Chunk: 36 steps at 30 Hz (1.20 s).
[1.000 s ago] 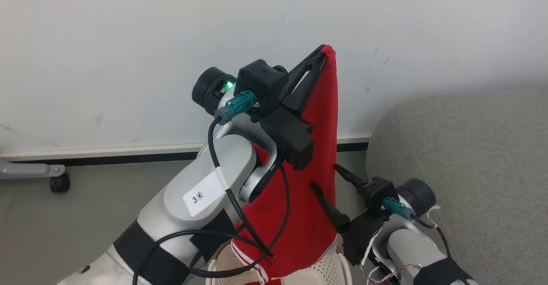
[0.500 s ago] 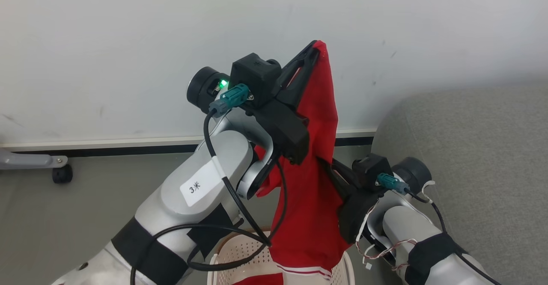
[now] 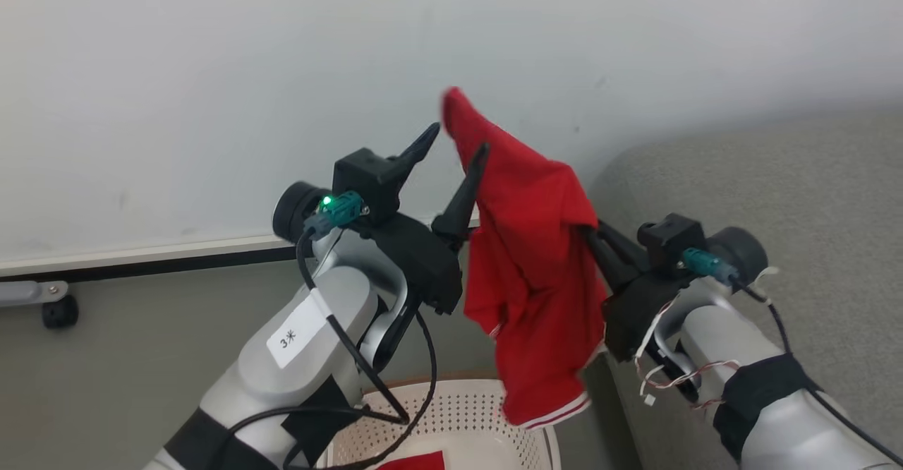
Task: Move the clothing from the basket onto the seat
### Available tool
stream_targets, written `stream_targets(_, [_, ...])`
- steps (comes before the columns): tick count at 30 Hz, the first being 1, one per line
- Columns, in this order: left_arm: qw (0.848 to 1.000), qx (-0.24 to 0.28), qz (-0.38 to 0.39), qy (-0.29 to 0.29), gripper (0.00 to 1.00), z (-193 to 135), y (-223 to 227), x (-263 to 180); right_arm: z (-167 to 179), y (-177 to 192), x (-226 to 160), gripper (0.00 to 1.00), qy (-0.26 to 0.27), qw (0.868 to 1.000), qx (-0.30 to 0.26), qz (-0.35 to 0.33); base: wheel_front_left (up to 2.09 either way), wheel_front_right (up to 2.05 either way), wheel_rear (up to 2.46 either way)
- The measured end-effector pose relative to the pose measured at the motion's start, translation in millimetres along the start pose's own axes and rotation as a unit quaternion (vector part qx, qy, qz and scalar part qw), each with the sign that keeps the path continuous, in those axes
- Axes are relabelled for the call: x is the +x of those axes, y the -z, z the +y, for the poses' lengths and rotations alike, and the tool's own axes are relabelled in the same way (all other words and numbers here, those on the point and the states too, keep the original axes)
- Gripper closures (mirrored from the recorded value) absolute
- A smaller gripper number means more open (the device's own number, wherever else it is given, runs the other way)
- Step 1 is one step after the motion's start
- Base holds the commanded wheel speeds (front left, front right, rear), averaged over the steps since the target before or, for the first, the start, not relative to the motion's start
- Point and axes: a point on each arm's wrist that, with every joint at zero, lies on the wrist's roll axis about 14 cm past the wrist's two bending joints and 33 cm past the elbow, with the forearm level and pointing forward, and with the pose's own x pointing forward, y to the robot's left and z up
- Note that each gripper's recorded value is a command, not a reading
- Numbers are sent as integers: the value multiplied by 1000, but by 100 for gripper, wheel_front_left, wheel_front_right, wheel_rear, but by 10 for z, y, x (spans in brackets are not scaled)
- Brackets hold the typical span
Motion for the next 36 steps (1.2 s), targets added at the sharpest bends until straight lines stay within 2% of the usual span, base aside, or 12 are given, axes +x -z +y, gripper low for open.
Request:
stream_targets(17, [995,-54,80,24,0,-293,823,-212,-954,-226,-550,100,106,993,-39,-26,0,0,0])
stream_targets(30, [984,-100,112,93,0,-930,1174,-247,-1529,-421,-1273,100,190,977,-91,-39,0,0,0])
stream_targets(36, [978,-111,120,126,0,-1209,1262,-223,-1692,-369,-1598,100,223,969,-99,-26,0,0,0])
